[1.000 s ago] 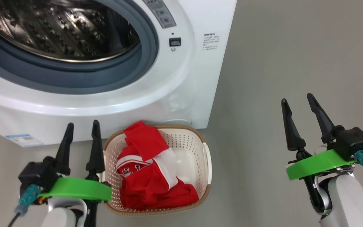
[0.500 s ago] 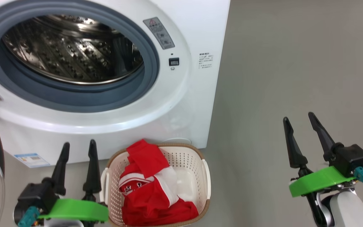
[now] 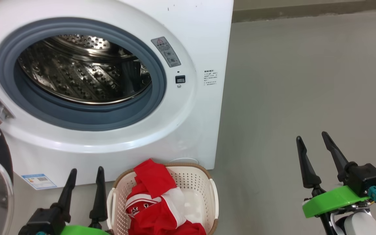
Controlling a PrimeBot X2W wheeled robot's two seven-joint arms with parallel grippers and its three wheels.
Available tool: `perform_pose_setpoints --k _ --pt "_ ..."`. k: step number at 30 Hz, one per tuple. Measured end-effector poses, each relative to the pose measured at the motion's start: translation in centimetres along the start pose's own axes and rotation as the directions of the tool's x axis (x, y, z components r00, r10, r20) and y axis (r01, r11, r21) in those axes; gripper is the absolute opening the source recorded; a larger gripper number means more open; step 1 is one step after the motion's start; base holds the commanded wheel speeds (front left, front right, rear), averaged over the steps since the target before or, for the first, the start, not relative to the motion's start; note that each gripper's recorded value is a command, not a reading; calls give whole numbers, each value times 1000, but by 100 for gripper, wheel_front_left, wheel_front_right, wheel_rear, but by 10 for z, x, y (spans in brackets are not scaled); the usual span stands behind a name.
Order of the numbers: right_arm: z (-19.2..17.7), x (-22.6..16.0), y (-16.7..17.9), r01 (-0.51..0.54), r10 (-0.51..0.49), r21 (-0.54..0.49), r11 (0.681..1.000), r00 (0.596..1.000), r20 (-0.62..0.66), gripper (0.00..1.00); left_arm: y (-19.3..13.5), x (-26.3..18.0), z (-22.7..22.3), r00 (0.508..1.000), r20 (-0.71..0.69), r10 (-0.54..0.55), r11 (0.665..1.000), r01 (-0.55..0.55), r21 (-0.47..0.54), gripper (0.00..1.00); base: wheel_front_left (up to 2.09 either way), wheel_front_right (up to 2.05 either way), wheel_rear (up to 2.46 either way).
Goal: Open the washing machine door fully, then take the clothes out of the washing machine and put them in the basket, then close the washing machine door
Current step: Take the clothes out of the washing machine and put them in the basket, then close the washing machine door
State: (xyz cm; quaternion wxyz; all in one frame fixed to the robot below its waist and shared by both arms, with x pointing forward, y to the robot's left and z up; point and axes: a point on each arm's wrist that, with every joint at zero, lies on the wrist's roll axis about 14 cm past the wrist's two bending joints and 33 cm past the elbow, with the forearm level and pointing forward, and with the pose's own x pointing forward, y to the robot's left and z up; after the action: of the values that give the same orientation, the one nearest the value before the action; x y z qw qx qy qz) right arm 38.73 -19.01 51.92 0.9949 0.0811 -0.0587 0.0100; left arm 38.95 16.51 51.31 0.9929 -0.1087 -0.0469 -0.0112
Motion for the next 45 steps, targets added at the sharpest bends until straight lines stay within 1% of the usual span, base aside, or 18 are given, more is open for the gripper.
perform_pose_setpoints --k 9,25,31,45 --pt "0 -7 4 -9 9 3 1000 1000 -2 100 6 -11 3 1000 4 15 1000 -15 10 100 0 0 0" --pt "-7 -5 3 -7 7 4 1000 1000 -21 100 9 -10 -2 1000 -8 24 999 -24 22 100 -8 8 0" --pt "-12 -4 2 -5 5 4 1000 999 -34 100 10 -9 -6 999 -20 28 999 -27 28 100 -101 101 0" --pt "-19 0 4 -10 10 6 1000 999 -53 100 11 -8 -5 1000 -16 22 999 -22 25 100 -164 164 0"
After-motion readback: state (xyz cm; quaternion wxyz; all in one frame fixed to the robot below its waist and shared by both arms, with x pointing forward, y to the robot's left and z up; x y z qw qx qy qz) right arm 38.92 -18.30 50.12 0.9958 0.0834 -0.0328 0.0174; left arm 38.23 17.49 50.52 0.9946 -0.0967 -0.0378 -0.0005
